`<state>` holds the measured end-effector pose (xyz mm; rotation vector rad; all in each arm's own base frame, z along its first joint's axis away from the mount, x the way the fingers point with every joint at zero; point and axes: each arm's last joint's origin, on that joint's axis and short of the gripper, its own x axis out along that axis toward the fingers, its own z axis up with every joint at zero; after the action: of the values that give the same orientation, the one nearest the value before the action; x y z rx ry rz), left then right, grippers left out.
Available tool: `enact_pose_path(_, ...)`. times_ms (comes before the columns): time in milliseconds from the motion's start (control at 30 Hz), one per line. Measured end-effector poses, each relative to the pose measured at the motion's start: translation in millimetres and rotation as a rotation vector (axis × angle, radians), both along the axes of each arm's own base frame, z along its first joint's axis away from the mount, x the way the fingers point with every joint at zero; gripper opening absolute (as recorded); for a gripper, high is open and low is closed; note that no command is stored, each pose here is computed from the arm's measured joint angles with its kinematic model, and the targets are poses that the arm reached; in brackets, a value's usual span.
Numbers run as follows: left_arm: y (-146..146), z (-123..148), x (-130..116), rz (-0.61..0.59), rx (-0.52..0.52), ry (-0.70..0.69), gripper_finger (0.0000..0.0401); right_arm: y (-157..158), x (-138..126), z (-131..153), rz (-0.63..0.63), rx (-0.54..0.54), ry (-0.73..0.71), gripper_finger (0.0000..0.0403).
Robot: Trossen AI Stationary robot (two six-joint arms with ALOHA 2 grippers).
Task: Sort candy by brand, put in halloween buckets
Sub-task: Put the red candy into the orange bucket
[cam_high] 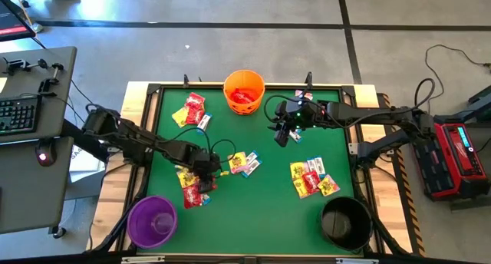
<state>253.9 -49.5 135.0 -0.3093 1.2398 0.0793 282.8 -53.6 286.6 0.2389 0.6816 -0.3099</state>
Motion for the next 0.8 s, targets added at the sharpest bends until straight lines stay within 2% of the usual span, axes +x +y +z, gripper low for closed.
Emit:
enact_pose_path(100, 1, 3, -1, -0.009, 0.001, -0.013, 0.0187, 0, 0, 0, 0.0, 0.0, 0.0, 0.0126)
enact_pose_path(200, 4, 9, -1, -0.005, -0.021, -0.044, 0.0155, 0, 0, 0, -0.006, -0.003, 0.001, 0.0126)
enact_pose_path(467, 11, 17, 3, 0.016, -0.062, -0.099, 0.0015, 0, 0, 0, -0.025, 0.038, -0.009, 0.0126)
enact_pose_path(700, 19, 30, 1, 0.008, -0.1, -0.146, 0.0002, 0, 0, 0, -0.039, 0.031, -0.009, 0.0126)
enact_pose_path(800, 22, 34, 0, 0.013, -0.102, -0.167, 0.001, 0, 0, 0, -0.041, 0.034, -0.01, 0.0126)
